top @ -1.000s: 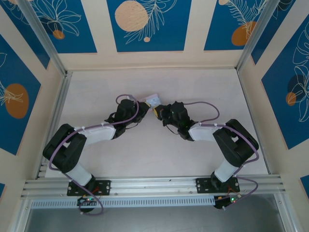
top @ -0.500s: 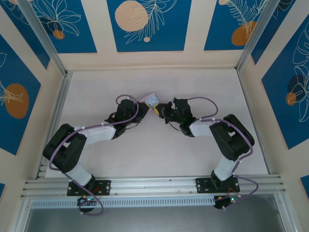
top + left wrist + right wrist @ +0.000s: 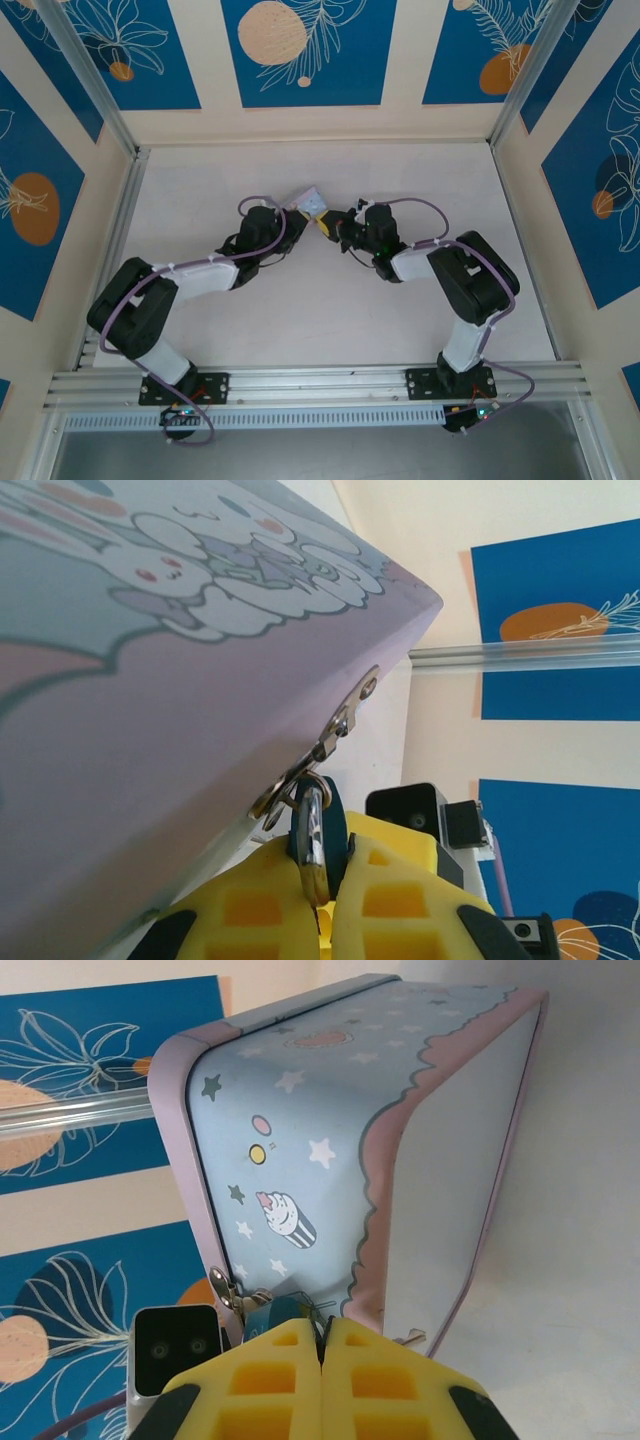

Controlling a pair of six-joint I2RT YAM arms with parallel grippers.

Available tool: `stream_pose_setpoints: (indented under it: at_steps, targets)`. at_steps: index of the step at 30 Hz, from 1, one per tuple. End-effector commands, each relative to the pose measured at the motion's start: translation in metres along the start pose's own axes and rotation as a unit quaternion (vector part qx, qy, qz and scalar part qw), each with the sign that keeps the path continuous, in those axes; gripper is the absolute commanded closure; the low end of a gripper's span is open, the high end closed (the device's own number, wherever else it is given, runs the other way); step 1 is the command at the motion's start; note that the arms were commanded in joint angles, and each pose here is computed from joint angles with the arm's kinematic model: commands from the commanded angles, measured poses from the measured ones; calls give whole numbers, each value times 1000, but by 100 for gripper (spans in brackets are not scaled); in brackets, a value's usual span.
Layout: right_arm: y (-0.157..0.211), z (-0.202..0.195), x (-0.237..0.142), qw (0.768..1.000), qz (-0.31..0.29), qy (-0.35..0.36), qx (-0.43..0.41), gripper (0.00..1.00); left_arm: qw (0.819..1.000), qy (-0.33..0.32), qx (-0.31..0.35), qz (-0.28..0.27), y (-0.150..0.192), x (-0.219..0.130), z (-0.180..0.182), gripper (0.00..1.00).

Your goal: Unlock a padlock with a key

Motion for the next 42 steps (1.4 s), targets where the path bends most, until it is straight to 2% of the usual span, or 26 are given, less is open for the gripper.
stream_pose_setpoints:
  at_steps: [1, 14, 31, 35, 40, 42]
  targets:
    - [19, 32, 4, 992, 92, -78, -45, 100, 992, 102, 19, 72, 17, -9, -37, 100]
    - [6, 22, -1, 991, 111, -59, -53, 100, 991, 111, 22, 72, 16, -13, -43, 100]
    - [-1, 7, -22, 994, 92, -16, -53, 100, 993, 82, 29, 81, 19, -10, -28, 100]
    - [-3, 5, -28, 996, 78, -5, -50, 100, 994, 72, 48, 70, 16, -16, -30, 100]
    - [-7, 4, -36, 997, 60, 9, -48, 100, 996, 37, 77, 30, -2, -36, -32, 100]
    - [-8, 6, -40, 997, 49, 15, -51, 100, 996, 24, 89, 15, -12, -44, -32, 86]
Point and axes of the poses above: each hand's point on the last joint's axis, 136 mm out from that joint toward the fingers, its own x axis out along the fingers, its own z axis along the line the jaws close on, y = z × x, the point moved 9 cm from there along -x, back along the fingers, and after that the axes turned 7 degrees about x, right-handed, at the moved point
